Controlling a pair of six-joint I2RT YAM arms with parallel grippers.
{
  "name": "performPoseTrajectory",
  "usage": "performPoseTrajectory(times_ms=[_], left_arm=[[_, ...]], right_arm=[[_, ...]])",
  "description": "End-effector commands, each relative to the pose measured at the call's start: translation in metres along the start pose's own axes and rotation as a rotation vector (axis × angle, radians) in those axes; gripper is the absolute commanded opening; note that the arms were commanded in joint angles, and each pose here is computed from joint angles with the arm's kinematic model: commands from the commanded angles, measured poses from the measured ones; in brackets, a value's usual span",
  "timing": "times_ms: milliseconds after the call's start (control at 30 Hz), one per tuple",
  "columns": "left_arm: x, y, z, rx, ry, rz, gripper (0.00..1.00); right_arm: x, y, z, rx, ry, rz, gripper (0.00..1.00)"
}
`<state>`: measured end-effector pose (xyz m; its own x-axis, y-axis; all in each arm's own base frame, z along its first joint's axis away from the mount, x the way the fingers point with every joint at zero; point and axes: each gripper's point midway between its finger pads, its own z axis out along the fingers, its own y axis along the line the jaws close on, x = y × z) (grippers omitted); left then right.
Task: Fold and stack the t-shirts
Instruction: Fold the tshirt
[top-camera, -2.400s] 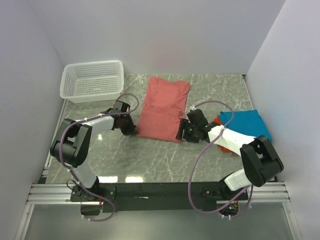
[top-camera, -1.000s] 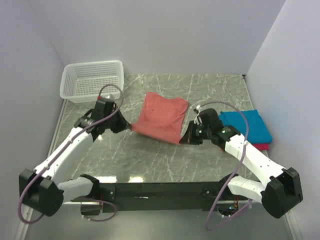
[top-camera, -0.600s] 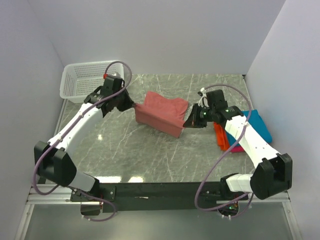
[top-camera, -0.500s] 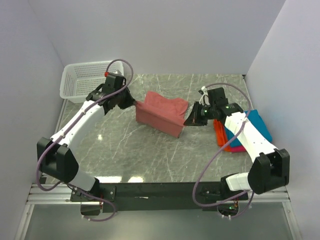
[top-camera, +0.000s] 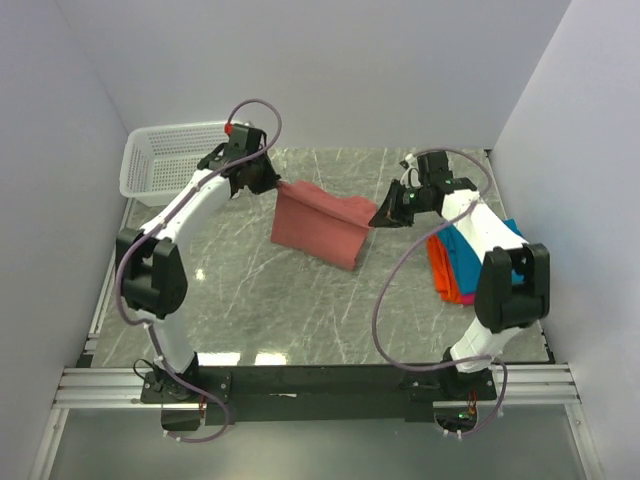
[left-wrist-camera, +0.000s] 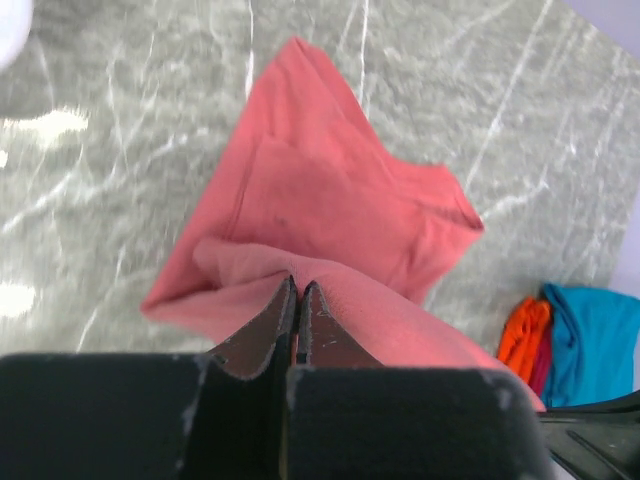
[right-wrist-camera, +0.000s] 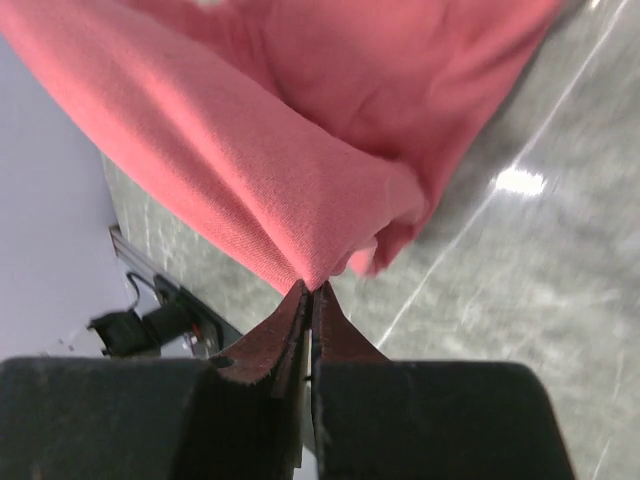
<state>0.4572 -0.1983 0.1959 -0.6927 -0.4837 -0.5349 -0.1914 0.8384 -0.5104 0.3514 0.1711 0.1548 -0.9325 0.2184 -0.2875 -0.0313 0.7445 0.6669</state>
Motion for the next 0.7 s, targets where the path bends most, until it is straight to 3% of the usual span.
performPoseTrajectory(times_ms=[0, 333, 400, 433, 467, 500, 533, 567, 667], left_arm=[[-0.051, 0.0, 0.019, 0.006, -0.132, 0.014, 0.01], [-0.061, -0.004, 0.09, 0.034, -0.082, 0.045, 0.03], [-0.062, -0.006, 0.101, 0.046, -0.07, 0.052, 0.19], [-0.062, -0.009, 0.103, 0.059, -0.059, 0.056, 0.54], [-0.065, -0.015, 0.102, 0.075, -0.062, 0.07, 0.66], [-0.063, -0.016, 0.104, 0.081, -0.051, 0.075, 0.99], [-0.063, -0.018, 0.103, 0.09, -0.047, 0.074, 0.99], [-0.062, -0.019, 0.102, 0.099, -0.046, 0.079, 0.99], [-0.058, -0.016, 0.094, 0.104, -0.046, 0.073, 0.99]], right_arm=[[-0.027, -0.008, -0.001, 0.004, -0.031, -0.003, 0.0], [-0.091, -0.037, 0.035, 0.025, -0.064, 0.048, 0.03], [-0.105, -0.053, 0.039, 0.086, -0.088, 0.08, 0.09], [-0.117, -0.05, 0.036, 0.088, -0.113, 0.069, 0.22], [-0.12, -0.05, 0.036, 0.095, -0.119, 0.072, 0.49], [-0.125, -0.048, 0.032, 0.099, -0.138, 0.071, 0.63], [-0.129, -0.044, 0.031, 0.089, -0.151, 0.061, 0.79], [-0.13, -0.041, 0.029, 0.082, -0.158, 0.058, 0.86], [-0.125, -0.033, 0.023, 0.053, -0.175, 0.038, 0.88]])
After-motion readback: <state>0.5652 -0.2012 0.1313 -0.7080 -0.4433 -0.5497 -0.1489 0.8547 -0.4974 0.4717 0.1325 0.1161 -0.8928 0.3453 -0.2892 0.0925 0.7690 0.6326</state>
